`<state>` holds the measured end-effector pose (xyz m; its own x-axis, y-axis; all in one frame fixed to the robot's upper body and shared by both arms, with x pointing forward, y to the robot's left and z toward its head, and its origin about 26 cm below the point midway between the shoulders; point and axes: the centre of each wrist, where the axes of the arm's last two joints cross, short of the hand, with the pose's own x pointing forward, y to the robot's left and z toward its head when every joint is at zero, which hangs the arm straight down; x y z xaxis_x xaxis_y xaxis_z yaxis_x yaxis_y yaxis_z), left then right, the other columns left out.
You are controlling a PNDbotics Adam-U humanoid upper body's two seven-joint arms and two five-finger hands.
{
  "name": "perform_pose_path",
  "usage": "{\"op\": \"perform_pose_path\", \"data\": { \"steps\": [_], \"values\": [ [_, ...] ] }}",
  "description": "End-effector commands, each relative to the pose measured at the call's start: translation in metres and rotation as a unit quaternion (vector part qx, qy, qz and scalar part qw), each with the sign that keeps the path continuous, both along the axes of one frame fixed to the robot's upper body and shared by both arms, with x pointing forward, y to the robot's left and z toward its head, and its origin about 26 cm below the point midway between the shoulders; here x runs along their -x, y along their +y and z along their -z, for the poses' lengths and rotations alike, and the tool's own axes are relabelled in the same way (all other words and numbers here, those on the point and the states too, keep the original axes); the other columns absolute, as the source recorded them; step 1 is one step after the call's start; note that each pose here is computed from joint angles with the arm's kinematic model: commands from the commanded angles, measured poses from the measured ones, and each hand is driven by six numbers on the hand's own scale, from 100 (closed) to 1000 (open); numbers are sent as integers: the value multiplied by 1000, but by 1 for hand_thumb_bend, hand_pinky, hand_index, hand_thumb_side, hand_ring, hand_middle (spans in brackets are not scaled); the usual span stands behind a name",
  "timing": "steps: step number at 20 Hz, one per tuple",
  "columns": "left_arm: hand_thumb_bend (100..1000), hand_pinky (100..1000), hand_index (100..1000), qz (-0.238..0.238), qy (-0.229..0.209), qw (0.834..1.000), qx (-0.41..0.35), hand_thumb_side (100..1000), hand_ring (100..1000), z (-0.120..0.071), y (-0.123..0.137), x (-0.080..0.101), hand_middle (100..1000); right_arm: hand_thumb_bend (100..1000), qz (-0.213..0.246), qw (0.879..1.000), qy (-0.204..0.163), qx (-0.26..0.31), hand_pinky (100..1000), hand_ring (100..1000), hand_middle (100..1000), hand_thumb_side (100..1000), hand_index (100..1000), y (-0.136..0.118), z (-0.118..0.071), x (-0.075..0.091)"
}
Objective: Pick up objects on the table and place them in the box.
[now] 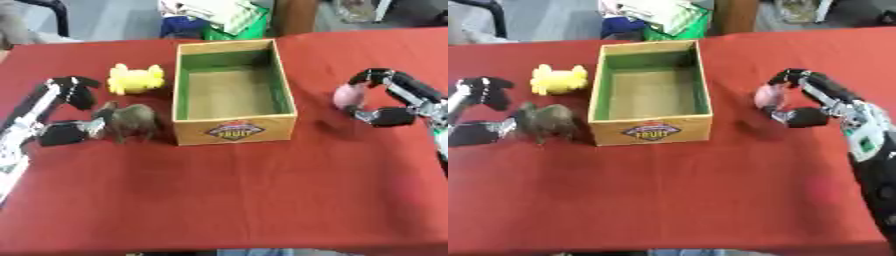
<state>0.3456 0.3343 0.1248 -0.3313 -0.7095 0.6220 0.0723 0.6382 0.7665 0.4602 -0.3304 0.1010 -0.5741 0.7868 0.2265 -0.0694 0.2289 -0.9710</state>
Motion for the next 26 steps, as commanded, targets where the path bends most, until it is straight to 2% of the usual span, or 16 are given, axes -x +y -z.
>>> {"op": "perform_pose_path", "data": {
  "steps": [1,3,5,6,7,8,10,13,15,16,17,18,23,25,26],
  "values": [
    [330,614,781,-1,-11,1000,-12,234,559,-12,6,0,513,164,10,999,-44,16,617,643,673,554,778,3,-15,-6],
    [326,614,781,0,-10,1000,-11,236,559,-12,6,0,513,100,17,998,-58,22,563,601,659,509,773,6,-14,-7],
    [323,614,781,0,-9,1000,-11,236,560,-11,6,0,513,100,21,997,-64,29,571,611,681,522,789,6,-12,-7],
    [323,614,781,0,-9,1000,-11,236,560,-11,6,0,513,121,21,997,-62,35,582,625,698,547,802,6,-10,-6],
    [321,614,782,0,-9,1000,-11,236,560,-11,6,0,513,198,20,997,-59,39,596,648,722,589,815,5,-8,-6],
    [321,615,782,0,-9,1000,-11,236,560,-11,6,0,513,237,18,997,-56,44,609,667,739,608,822,4,-7,-5],
    [318,615,781,-1,-9,1000,-10,236,560,-11,6,0,513,279,14,997,-48,54,633,704,763,631,835,1,-5,-5],
    [316,615,782,0,-8,1000,-10,236,560,-11,6,0,513,283,17,997,-37,67,661,744,784,646,848,-3,-4,-4],
    [315,615,782,0,-8,1000,-10,236,560,-11,6,0,514,226,23,996,-35,73,659,741,787,631,851,-5,-3,-3],
    [314,615,782,0,-8,1000,-10,237,561,-11,6,0,514,173,27,996,-35,76,651,733,789,607,852,-6,-3,-3],
    [314,615,782,1,-8,1000,-10,237,561,-11,6,0,514,163,30,996,-33,78,649,731,789,601,852,-7,-1,-2],
    [314,616,782,1,-8,1000,-10,237,561,-11,6,0,514,100,32,996,-33,78,632,718,788,562,851,-8,0,-2],
    [313,616,782,1,-9,1000,-10,237,562,-11,6,0,515,100,35,996,-36,69,594,672,787,444,849,-8,4,-2],
    [312,616,782,1,-8,1000,-10,237,562,-11,6,0,515,100,34,997,-40,63,553,623,780,385,844,-8,4,-2],
    [311,616,782,2,-8,1000,-10,237,562,-11,6,0,515,100,33,997,-43,60,511,577,747,343,821,-8,4,-2]
  ]
}}
